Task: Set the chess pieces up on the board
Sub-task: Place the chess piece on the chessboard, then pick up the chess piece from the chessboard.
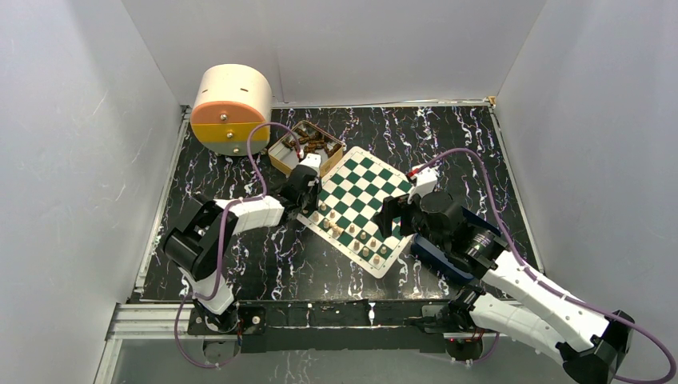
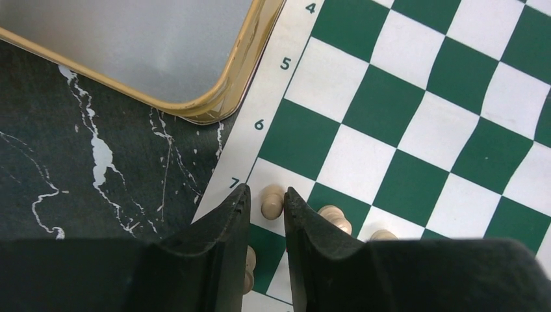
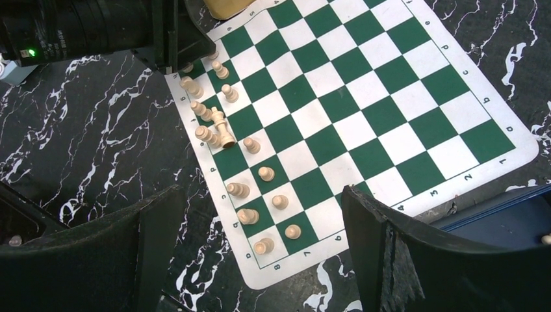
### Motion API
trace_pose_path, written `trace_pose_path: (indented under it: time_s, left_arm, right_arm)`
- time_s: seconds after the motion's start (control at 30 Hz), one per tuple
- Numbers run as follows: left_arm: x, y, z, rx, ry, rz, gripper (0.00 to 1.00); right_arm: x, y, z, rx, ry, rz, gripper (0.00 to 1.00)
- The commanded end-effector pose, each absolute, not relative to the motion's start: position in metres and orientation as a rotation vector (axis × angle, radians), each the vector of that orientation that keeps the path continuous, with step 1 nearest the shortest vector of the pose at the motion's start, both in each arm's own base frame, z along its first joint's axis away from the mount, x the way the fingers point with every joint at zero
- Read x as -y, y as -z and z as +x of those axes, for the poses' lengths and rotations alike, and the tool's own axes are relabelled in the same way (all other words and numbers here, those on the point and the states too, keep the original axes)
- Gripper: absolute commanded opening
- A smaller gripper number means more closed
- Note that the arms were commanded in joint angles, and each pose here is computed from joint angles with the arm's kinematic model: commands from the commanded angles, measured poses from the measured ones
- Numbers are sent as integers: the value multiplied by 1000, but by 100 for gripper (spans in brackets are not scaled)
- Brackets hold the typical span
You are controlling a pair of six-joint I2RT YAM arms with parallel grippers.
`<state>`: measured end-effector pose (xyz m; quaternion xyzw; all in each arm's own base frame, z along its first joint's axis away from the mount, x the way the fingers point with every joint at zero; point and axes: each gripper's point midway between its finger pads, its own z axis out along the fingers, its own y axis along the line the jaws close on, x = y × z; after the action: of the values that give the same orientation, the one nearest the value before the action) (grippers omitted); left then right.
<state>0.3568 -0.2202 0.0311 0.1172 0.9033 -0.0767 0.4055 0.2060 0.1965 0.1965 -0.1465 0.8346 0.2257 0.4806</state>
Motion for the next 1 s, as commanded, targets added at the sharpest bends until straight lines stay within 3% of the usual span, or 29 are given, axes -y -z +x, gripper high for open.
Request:
trace_pose_path:
  time_s: [0.0, 0.23, 0.37, 0.53, 0.8, 0.97]
  left_arm:
    - [218, -82, 373, -2187, 183, 254, 25]
    - [223, -127, 369, -2141, 248, 250, 34]
    - [219, -149, 358, -2153, 281, 213, 35]
    - [220, -162, 327, -2223, 467, 198, 45]
    - [210, -158, 272, -2340, 681, 181, 58]
    - [198, -158, 264, -2354, 700, 152, 78]
  right_arm:
    - [-204, -218, 211, -1987, -603, -317, 99]
    - [-222, -210, 202, -2044, -695, -363, 98]
    - [-237, -198, 198, -2092, -748, -424, 86]
    - [-262, -180, 197, -2152, -794, -560, 68]
    - [-287, -150, 216, -2170, -701, -805, 54]
    - [-304, -140, 225, -2123, -698, -947, 46]
